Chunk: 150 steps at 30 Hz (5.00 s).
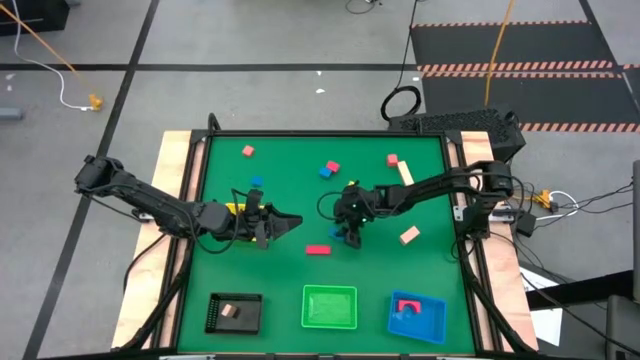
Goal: Sort & place blocks by color
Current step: Put the blue rectangular block into the green bin, then put the orange square block into the yellow bin
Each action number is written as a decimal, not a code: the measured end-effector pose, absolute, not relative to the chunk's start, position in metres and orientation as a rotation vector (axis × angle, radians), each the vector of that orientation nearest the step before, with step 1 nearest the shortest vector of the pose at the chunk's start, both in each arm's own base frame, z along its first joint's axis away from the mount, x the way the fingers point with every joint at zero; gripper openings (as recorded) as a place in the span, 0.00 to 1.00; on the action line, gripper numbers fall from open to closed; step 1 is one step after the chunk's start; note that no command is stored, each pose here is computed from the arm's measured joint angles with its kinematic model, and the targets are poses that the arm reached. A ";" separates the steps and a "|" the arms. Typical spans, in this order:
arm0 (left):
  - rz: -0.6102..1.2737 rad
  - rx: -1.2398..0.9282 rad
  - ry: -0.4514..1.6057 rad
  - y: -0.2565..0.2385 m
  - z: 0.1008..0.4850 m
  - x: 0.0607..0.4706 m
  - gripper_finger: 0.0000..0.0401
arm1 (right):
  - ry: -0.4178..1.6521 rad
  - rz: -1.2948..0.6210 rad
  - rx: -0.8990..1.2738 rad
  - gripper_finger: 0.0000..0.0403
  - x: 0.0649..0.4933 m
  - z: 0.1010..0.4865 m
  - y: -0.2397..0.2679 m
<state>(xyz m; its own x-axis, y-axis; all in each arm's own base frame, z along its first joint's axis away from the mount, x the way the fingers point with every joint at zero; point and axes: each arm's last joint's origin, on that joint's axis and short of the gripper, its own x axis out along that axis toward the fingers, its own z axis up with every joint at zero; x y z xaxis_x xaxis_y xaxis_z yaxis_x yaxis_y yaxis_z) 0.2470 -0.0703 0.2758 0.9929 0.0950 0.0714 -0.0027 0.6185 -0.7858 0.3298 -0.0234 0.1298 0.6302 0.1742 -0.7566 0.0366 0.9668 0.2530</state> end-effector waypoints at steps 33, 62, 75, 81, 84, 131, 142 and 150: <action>0.076 -0.927 -0.065 -0.070 0.271 0.247 0.23 | 0.920 -0.009 0.024 0.64 0.328 0.129 0.015; 0.154 -0.810 0.011 -0.062 0.261 0.249 0.23 | 0.776 -0.014 0.234 0.09 0.295 0.195 0.041; 0.282 -0.771 0.072 -0.038 0.251 0.253 0.23 | 0.419 0.275 0.476 0.09 0.293 0.233 0.126; 0.319 -0.773 0.056 -0.028 0.251 0.254 0.23 | 0.404 0.290 0.595 0.09 0.299 0.220 0.145; 0.319 -0.769 0.058 -0.025 0.251 0.254 0.23 | 0.437 0.280 0.649 0.09 0.300 0.212 0.149; 0.270 -0.754 0.247 -0.026 0.237 0.252 0.23 | 0.513 0.122 0.540 0.51 0.299 0.228 0.147; 0.466 -0.750 0.259 0.018 0.230 0.250 0.23 | 0.689 -0.009 0.309 0.51 0.264 0.255 0.092; 0.603 -0.692 0.225 0.057 0.230 0.244 0.23 | 0.790 -0.080 0.168 0.51 0.245 0.262 0.057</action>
<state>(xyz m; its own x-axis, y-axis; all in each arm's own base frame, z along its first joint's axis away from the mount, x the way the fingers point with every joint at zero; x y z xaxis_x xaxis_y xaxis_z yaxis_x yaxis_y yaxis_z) 0.2436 0.0569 0.2298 0.8077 0.4450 -0.3868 -0.5896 0.6093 -0.5301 0.2453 0.0569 0.2622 0.7020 -0.0086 -0.7121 0.1344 0.9836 0.1206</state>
